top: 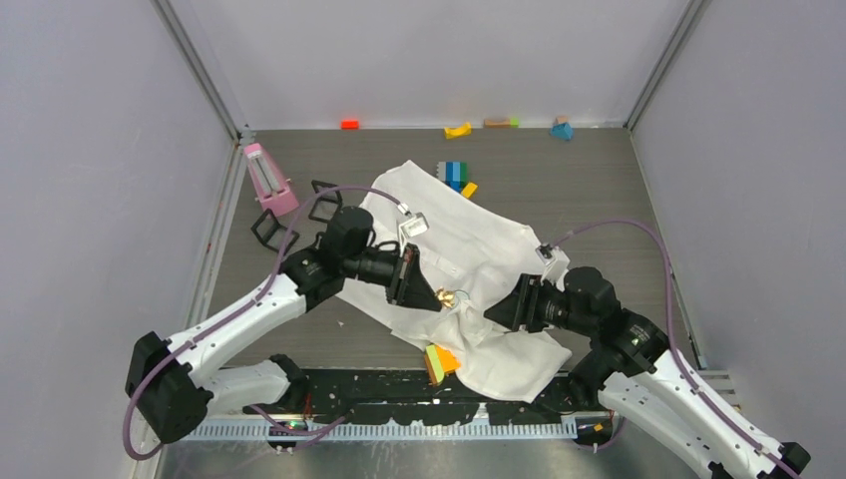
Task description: Pin the brooch onto the clothing
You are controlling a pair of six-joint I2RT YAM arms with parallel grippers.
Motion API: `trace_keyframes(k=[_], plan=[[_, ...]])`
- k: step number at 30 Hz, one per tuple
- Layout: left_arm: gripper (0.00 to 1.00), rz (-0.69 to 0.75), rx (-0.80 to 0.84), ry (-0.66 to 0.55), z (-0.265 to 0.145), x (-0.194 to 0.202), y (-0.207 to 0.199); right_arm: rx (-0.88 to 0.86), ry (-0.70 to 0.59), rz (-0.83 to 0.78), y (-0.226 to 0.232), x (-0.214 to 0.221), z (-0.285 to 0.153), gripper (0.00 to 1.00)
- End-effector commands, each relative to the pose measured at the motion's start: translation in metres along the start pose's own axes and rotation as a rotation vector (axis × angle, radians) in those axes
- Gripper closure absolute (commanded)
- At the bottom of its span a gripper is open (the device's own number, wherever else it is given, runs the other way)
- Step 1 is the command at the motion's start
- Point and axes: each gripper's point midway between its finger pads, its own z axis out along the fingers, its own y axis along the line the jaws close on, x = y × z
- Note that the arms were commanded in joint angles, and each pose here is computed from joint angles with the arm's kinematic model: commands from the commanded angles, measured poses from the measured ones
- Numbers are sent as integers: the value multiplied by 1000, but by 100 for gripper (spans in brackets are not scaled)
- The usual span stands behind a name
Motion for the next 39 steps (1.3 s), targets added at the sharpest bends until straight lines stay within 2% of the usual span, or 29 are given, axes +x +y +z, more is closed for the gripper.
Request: trace_keyframes(k=[1,7,10,13,20,30,35,39], plan=[[100,24,-60,-24,15,11,-16,-135,14,-6,23,6,0,48],[100,-63,4,-71,44,29,-28,-186,10,-76,37,13,9,50],[100,-152,10,-71,54,38,-16,-162,4,-146,40,15,17,51],[100,-186,-50,-70,58,45,1,-108,-32,-214,40,15,23,51],[100,-168,-247,-118,45,52,36,-18,-61,-278,26,18,41,49],[100,-188,-376,-108,39,62,62,18,-101,-326,36,0,31,45],[100,-199,-374,-120,41,61,64,47,-85,-344,31,2,35,45],[100,-208,-404,-146,38,59,69,34,-45,-345,34,10,47,49]])
